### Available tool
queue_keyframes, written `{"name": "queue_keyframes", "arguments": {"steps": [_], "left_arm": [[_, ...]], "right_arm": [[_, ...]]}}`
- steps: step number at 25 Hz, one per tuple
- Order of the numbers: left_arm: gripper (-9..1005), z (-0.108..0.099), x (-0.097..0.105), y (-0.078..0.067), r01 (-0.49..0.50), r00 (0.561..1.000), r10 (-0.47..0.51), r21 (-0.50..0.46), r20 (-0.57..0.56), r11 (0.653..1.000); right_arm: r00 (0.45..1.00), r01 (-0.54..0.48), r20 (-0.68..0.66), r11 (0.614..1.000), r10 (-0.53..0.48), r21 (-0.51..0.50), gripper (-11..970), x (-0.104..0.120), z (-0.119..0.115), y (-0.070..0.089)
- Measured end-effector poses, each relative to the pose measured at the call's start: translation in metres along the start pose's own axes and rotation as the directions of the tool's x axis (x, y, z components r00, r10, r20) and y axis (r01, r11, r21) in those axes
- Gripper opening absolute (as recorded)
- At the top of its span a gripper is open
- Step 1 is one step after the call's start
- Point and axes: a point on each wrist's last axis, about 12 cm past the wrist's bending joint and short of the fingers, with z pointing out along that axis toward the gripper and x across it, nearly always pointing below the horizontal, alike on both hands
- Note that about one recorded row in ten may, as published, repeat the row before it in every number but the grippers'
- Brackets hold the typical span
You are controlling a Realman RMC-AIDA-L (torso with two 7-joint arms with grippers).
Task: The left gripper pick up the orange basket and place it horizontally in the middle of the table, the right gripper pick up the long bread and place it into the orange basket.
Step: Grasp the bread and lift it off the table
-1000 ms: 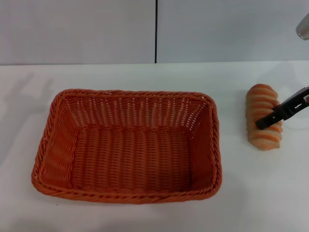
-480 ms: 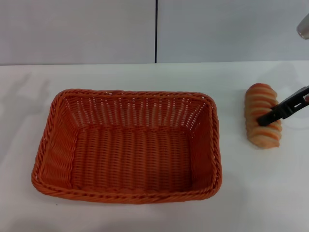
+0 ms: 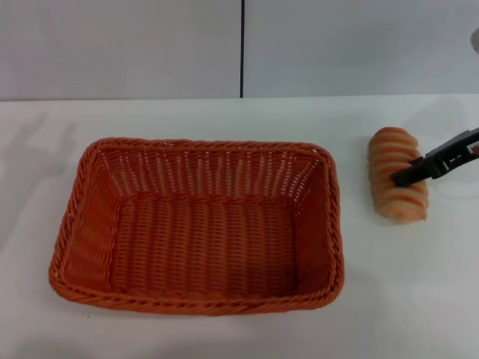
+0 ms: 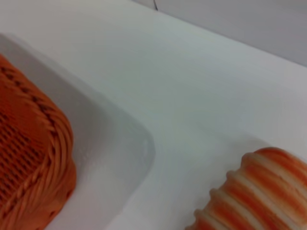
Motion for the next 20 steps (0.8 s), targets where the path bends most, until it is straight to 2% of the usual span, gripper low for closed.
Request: {"name": "queue_keyframes", "arguments": {"steps": [6, 20], "left_arm": [[564, 0.002, 0.001, 0.0, 0.003, 1.0, -0.003, -0.003, 0.0, 1.0], [564, 0.006, 0.002, 0.001, 0.004, 1.0, -0.004, 0.002, 0.004, 1.0]], "right_arm": [[0.999, -0.031, 0.044, 0.999, 0.031, -0.009, 445, 0.004, -0.004, -0.004], [0.992, -0.063, 0.106, 0.998, 0.062, 0.002, 361, 0.01, -0.017, -0.009]]}}
